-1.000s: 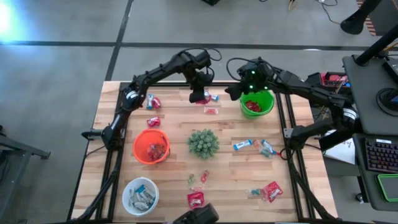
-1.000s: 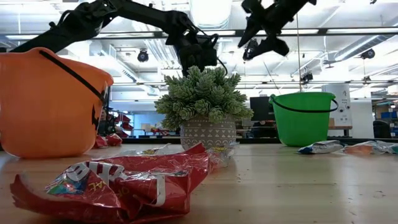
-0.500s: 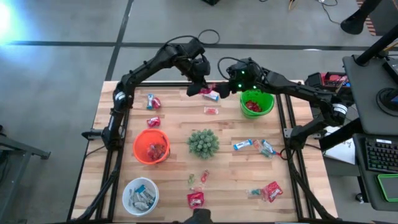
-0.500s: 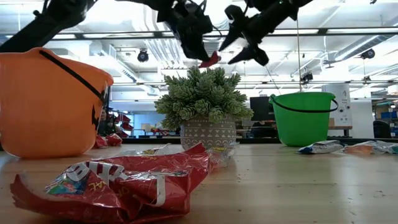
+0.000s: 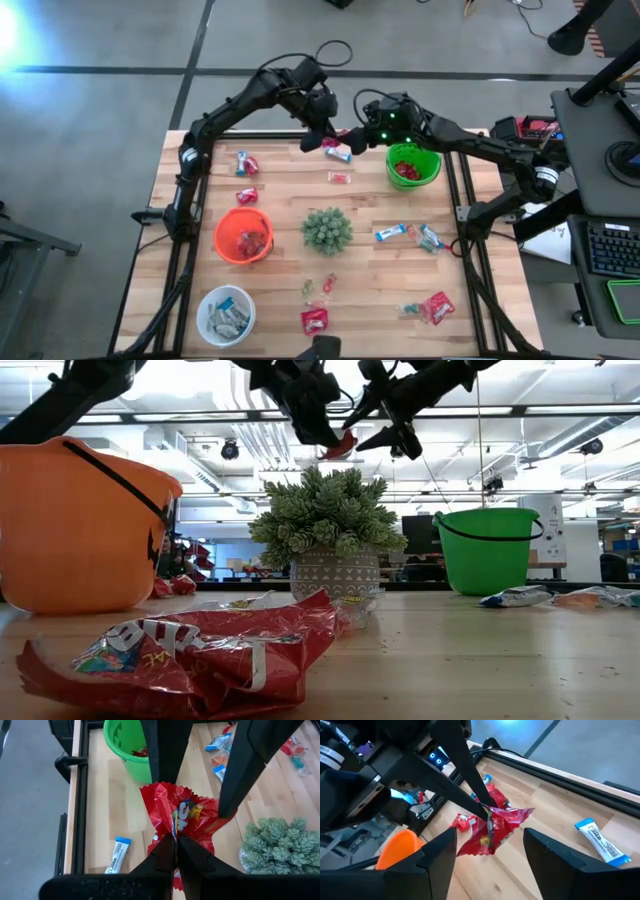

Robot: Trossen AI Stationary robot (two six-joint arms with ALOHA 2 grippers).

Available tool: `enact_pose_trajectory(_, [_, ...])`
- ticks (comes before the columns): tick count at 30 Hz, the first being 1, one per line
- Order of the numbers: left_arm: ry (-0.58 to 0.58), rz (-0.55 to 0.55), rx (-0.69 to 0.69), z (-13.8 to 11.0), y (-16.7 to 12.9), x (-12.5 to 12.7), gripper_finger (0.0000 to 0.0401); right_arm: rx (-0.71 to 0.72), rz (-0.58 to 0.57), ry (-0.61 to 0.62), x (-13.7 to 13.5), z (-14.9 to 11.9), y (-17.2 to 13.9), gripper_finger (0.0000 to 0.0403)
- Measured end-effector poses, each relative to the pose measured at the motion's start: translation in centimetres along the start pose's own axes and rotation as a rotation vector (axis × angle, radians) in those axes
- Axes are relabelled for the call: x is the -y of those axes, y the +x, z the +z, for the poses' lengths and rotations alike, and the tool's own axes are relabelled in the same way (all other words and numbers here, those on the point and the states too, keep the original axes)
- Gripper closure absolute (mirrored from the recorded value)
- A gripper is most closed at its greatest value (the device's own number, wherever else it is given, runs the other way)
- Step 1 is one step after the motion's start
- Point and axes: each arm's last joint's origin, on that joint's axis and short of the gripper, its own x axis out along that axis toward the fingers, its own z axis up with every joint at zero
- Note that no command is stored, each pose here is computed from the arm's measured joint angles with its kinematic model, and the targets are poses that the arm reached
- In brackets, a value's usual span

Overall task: Sort candy
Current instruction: Put the red candy into the green bucket

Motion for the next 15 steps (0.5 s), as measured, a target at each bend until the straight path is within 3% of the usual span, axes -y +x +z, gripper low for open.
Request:
enact_pose_trajectory(5, [0.011, 0.012, 0.018, 0.18, 0.07, -0.15, 0.0401, 0.001, 0.001, -0.001, 0.02, -0.01, 0.14, 0.0238])
enact_pose_trajectory(15, [0.01, 0.014, 0.015, 0.13, 0.09, -0.19, 0.0401, -0.012, -0.013, -0.008, 0.33, -0.22, 0.92, 0.0384])
